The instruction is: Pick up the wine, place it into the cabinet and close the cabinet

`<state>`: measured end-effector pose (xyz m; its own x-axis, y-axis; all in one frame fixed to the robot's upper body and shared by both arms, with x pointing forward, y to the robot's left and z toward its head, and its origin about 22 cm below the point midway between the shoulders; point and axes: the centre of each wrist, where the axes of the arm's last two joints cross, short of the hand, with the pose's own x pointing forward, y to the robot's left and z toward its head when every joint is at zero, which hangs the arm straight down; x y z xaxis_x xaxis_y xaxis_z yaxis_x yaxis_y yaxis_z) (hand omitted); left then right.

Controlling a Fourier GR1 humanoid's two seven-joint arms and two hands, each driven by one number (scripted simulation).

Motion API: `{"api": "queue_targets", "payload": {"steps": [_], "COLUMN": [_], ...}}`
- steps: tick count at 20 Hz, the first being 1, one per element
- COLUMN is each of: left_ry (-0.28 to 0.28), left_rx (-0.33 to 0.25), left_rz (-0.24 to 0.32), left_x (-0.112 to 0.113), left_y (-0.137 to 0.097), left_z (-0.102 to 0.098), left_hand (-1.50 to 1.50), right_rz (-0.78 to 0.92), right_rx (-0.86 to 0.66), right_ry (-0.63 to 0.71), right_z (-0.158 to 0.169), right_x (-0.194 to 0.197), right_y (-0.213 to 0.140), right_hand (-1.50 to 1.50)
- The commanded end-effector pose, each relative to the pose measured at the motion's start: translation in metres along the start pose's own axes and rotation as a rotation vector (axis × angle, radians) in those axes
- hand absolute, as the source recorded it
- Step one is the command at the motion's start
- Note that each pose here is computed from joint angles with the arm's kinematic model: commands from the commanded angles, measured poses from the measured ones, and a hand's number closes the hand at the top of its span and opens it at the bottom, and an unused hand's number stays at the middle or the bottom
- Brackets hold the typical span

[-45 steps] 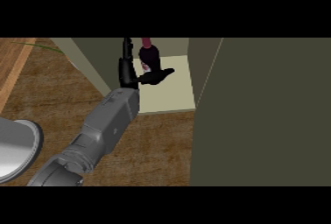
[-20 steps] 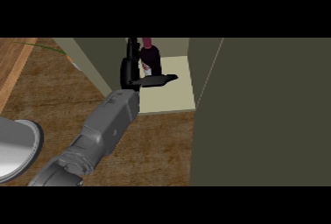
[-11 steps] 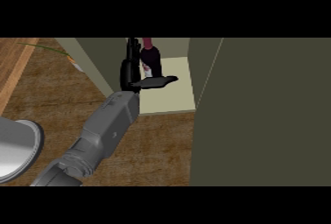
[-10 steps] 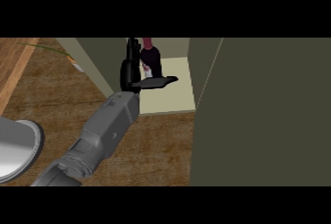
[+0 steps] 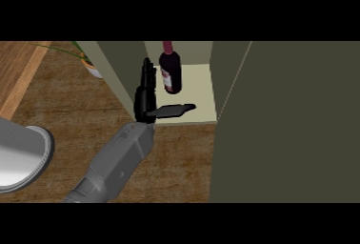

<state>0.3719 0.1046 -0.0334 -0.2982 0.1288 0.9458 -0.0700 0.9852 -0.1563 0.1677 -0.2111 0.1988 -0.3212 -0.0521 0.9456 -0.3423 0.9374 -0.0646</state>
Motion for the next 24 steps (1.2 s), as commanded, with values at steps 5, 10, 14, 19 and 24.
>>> {"api": "queue_targets", "payload": {"steps": [5, 10, 14, 19, 24], "left_ry": [0.006, -0.018, -0.026, -0.028, -0.038], "left_rx": [-0.033, -0.048, -0.04, 0.017, 0.021], "left_rz": [0.004, 0.046, 0.098, 0.079, 0.063], "left_x": [0.017, 0.035, 0.059, 0.073, 0.091], "left_y": [-0.042, -0.051, -0.056, -0.028, -0.03], "left_z": [0.066, 0.098, 0.131, 0.139, 0.179], "left_hand": [-1.5, -1.5, -1.5, -1.5, -1.5], "right_rz": [0.002, 0.01, 0.027, 0.017, 0.02], "right_rx": [-0.014, -0.047, -0.036, -0.047, -0.012], "right_ry": [-0.034, -0.033, -0.019, -0.04, -0.007], "right_z": [0.032, 0.022, 0.02, 0.017, 0.024], "right_x": [0.018, 0.022, 0.013, 0.01, 0.025], "right_y": [-0.001, -0.002, -0.005, 0.002, -0.002], "right_hand": [-1.5, -1.5, -1.5, -1.5, -1.5]}}
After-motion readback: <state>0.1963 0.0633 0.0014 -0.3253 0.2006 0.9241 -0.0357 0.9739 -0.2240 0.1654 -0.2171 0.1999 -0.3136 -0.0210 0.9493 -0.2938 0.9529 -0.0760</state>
